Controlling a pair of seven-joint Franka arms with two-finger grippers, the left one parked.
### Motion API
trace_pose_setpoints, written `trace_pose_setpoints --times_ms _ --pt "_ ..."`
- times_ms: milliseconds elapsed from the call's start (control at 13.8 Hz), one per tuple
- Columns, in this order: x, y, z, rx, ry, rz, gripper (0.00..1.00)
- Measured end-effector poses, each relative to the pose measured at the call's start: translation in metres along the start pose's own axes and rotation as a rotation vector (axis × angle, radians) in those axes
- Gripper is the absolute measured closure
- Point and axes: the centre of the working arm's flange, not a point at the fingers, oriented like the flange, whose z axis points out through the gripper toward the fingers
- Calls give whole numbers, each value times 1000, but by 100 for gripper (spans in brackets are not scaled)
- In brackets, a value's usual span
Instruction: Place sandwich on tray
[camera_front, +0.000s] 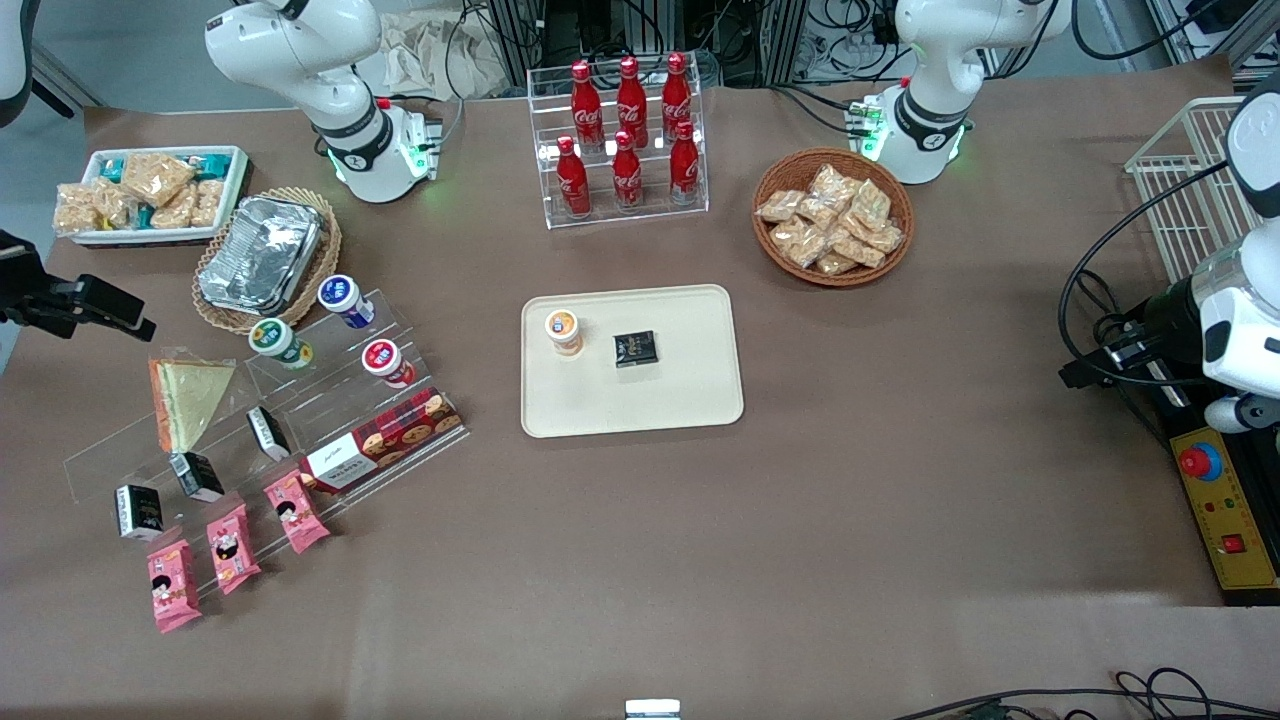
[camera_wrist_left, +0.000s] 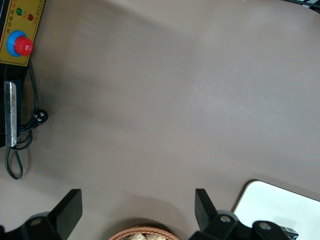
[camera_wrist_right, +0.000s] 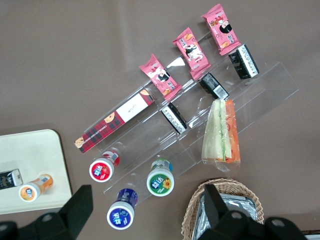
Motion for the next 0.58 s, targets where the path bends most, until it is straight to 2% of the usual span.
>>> trace_pose_setpoints --times_ms 582 --pt "0 7 -1 1 -2 23 1"
